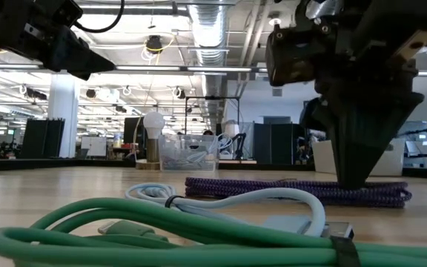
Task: Pick & Place USB Port
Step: Put the black purple charger cable into the transparent bin, then put the light blue charger cable into the white bin
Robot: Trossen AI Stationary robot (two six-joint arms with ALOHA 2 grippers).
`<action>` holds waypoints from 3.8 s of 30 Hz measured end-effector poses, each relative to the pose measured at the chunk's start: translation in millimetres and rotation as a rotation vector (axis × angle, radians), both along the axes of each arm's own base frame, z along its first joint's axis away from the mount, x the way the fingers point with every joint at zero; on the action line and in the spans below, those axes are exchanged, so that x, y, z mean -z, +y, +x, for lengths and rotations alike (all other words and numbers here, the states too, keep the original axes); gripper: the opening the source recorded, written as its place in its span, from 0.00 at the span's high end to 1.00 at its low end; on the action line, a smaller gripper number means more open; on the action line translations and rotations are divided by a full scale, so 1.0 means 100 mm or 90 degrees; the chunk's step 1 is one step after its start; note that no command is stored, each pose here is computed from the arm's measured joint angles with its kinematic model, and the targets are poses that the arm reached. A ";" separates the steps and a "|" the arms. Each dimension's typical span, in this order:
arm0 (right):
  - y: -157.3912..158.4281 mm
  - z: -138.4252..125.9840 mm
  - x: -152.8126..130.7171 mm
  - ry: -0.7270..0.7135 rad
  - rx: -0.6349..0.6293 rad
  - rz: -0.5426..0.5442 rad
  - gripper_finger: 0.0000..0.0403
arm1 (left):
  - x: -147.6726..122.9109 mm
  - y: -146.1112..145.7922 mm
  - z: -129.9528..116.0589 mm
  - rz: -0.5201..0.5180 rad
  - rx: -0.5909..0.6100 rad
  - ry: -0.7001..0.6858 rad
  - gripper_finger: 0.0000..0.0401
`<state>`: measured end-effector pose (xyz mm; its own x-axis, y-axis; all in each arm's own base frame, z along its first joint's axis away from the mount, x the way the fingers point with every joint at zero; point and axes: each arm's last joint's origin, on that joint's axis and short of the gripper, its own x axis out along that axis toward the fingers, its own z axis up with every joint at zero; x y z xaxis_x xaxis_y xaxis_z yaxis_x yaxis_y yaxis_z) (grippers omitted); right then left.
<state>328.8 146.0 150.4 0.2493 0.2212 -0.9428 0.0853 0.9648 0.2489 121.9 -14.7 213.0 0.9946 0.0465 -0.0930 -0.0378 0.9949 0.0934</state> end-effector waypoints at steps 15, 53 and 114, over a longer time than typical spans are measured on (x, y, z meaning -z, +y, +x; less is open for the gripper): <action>-0.24 -0.12 -0.72 -0.163 0.045 -0.074 1.00 | 0.00 0.00 0.00 0.000 0.000 0.000 0.97; -2.48 0.35 -0.92 -0.433 0.330 -0.139 1.00 | 0.00 0.00 0.00 0.000 0.000 -0.001 0.97; -1.52 0.55 -1.10 -0.595 -0.108 0.054 0.83 | 0.00 0.00 0.00 0.000 0.001 -0.001 0.97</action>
<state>383.7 -6.3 260.8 0.8519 0.3822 -0.3580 -0.3231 0.9216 0.2150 121.8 -14.7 213.1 0.9947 0.0451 -0.0922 -0.0365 0.9950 0.0928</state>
